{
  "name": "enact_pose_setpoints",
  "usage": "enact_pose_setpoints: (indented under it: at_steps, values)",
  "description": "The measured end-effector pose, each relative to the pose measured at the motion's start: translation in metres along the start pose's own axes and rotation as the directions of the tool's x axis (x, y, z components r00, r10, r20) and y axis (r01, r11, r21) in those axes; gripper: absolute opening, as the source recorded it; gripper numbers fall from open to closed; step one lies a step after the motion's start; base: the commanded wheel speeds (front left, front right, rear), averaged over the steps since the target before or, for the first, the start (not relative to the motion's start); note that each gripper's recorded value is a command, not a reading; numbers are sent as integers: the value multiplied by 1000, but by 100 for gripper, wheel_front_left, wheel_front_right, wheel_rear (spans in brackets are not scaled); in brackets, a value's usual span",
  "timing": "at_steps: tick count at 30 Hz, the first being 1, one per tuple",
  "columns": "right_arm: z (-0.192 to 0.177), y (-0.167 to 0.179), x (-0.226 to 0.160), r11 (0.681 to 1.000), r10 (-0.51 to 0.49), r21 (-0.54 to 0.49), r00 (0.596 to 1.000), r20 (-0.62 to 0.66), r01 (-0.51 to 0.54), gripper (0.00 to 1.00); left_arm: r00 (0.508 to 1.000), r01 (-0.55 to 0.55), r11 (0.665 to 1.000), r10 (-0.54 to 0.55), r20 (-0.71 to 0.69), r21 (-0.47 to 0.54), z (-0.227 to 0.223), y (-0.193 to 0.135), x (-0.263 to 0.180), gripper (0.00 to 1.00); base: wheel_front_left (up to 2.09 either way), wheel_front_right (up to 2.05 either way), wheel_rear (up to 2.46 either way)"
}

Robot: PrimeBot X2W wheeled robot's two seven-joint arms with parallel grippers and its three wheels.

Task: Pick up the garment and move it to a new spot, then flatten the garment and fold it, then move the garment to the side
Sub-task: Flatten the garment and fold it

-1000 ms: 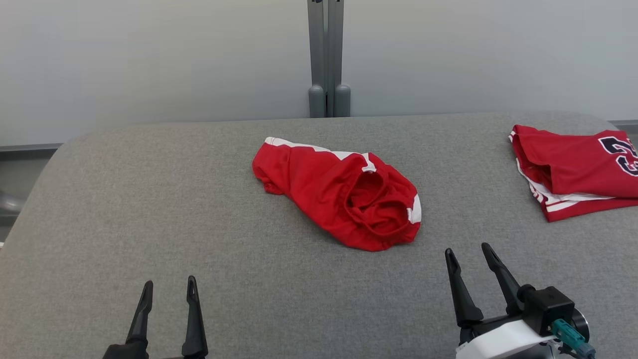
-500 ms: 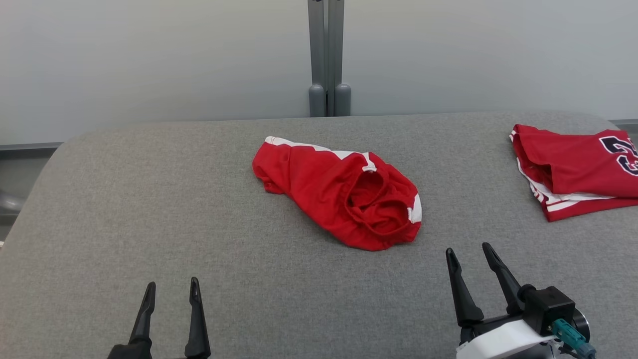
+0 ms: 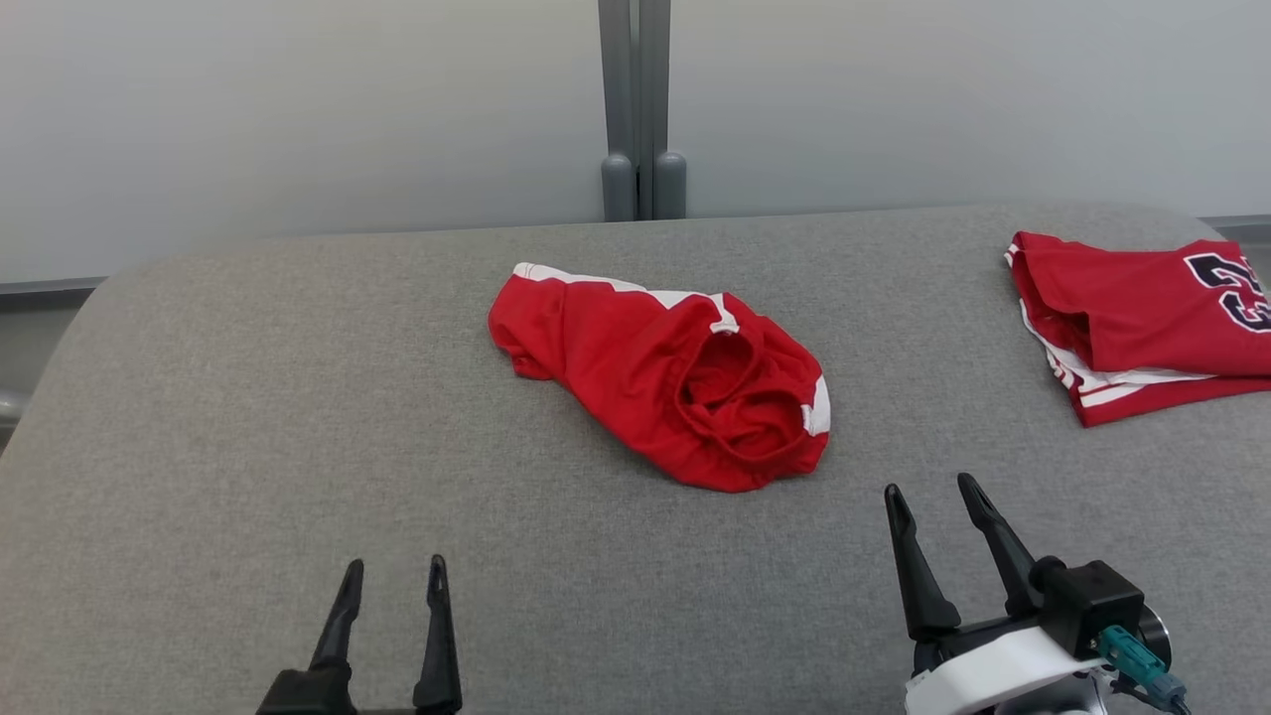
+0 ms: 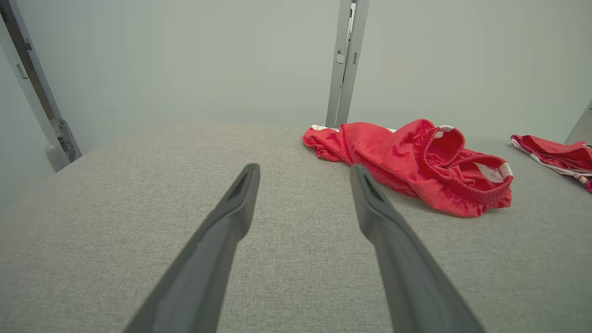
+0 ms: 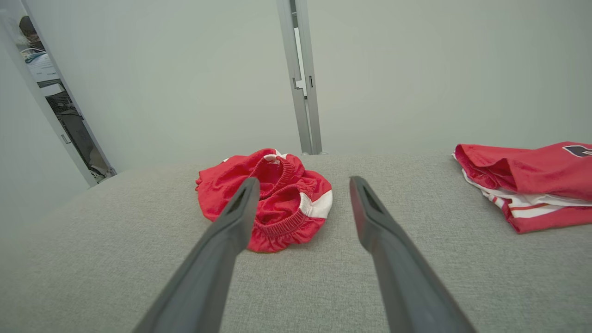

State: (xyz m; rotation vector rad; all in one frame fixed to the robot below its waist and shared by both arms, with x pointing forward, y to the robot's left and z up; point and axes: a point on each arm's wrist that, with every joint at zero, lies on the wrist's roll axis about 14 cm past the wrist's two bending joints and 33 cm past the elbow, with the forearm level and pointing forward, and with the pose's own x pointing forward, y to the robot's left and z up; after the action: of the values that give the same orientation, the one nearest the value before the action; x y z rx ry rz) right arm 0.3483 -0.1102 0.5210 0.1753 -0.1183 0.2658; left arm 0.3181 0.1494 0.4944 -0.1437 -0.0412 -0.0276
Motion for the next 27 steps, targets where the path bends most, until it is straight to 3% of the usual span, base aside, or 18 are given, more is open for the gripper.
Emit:
enact_pose_setpoints:
  at_steps: [4, 9, 15, 16, 24, 27]
  values:
    - [-1, -6, 1, 1000, -18, 1, 1000, -4, 18, 100, 994, 101, 994, -102, -38, -41, -12, -27, 15, 100, 0, 0, 0]
    - [1, -17, 4, 999, -44, -9, 999, 2, 44, 100, 957, 264, 961, -272, -103, -82, -33, -73, 35, 100, 0, 0, 0]
    - [2, -36, 18, 996, -85, -24, 996, 10, 85, 100, 866, 453, 881, -471, -169, -134, -50, -134, 69, 100, 0, 0, 0]
    - [1, -42, 21, 994, -101, -27, 995, 8, 101, 100, 835, 494, 854, -519, -183, -163, -52, -151, 79, 100, 0, 0, 0]
    - [-13, -76, 20, 980, -197, -47, 980, -34, 195, 100, 690, 620, 729, -682, -241, -289, -64, -219, 106, 100, 0, 0, 0]
    - [-21, -90, 15, 970, -240, -57, 969, -59, 237, 100, 636, 637, 703, -711, -300, -316, -82, -237, 111, 100, 0, 0, 0]
